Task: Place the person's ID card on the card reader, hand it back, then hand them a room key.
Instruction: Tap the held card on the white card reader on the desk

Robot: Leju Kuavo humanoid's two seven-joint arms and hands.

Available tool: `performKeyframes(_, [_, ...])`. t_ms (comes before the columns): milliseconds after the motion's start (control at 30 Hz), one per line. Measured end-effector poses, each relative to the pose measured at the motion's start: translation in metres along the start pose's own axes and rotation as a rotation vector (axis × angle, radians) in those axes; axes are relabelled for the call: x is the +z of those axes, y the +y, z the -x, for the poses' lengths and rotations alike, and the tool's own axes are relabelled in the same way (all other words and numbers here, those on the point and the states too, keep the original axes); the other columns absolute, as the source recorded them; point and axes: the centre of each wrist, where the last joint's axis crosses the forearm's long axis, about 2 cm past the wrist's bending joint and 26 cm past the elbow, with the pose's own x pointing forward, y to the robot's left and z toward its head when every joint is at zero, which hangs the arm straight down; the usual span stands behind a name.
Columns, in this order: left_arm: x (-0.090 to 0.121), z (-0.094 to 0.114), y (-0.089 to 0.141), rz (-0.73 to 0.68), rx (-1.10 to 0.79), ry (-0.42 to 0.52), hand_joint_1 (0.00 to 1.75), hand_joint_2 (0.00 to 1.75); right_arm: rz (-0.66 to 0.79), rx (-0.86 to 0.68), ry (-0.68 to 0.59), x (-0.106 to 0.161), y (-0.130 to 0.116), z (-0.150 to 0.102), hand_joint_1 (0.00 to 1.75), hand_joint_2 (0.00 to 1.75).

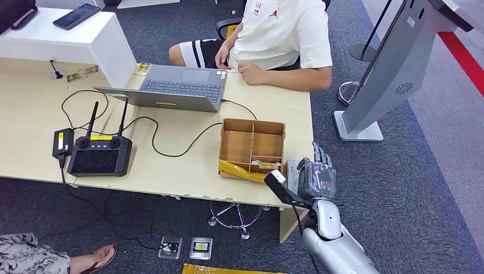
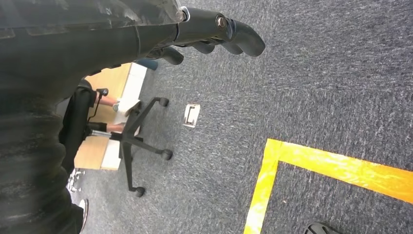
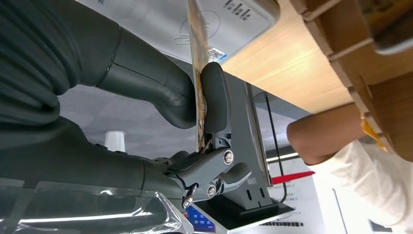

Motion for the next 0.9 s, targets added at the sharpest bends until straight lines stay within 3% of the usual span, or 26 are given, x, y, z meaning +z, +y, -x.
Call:
performKeyframes(433, [0.0004,0.0003,-0.0004,-0.002,0.004,-0.004,0.00,1.75,-0.004,0.002,0.031,0.0004,0.0018,0.0056,1.75,1.75])
performKeyframes(900, [0.0004,0.0004,-0.0003,-0.001,0.015,0.002,0.00,1.75,0.022,0.009,-0.017,-0.0004,0.0013,0.0054,1.75,1.75])
